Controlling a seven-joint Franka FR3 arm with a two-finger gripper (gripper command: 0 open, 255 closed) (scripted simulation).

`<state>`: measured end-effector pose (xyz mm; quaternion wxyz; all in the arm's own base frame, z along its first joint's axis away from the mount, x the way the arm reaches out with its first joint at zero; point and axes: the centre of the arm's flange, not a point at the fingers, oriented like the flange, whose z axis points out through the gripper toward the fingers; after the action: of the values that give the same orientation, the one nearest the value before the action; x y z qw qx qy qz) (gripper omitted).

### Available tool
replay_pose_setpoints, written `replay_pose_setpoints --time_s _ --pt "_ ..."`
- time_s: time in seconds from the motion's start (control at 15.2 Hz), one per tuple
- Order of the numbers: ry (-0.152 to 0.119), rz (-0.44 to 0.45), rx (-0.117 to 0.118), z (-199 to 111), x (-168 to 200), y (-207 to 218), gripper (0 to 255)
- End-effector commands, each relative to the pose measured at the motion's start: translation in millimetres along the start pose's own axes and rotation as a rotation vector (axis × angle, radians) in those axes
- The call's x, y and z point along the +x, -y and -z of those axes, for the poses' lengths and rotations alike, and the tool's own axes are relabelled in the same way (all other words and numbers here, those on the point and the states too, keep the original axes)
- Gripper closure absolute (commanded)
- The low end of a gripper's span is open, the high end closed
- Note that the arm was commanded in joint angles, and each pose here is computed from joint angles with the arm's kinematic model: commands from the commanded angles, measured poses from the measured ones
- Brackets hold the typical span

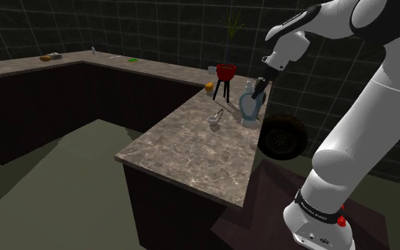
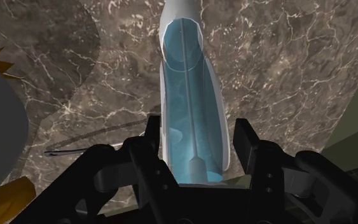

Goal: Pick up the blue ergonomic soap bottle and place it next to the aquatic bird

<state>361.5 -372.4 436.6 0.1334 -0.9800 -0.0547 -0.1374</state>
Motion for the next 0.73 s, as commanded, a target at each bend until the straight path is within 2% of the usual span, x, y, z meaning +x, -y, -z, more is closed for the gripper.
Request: replay_pose_setpoints --time_s 0.0,0.66 --pt "-0.001 0.000 -0.001 -10 -3 -3 255" --pt "-0.001 0.000 -0.001 -58 -18 -16 255"
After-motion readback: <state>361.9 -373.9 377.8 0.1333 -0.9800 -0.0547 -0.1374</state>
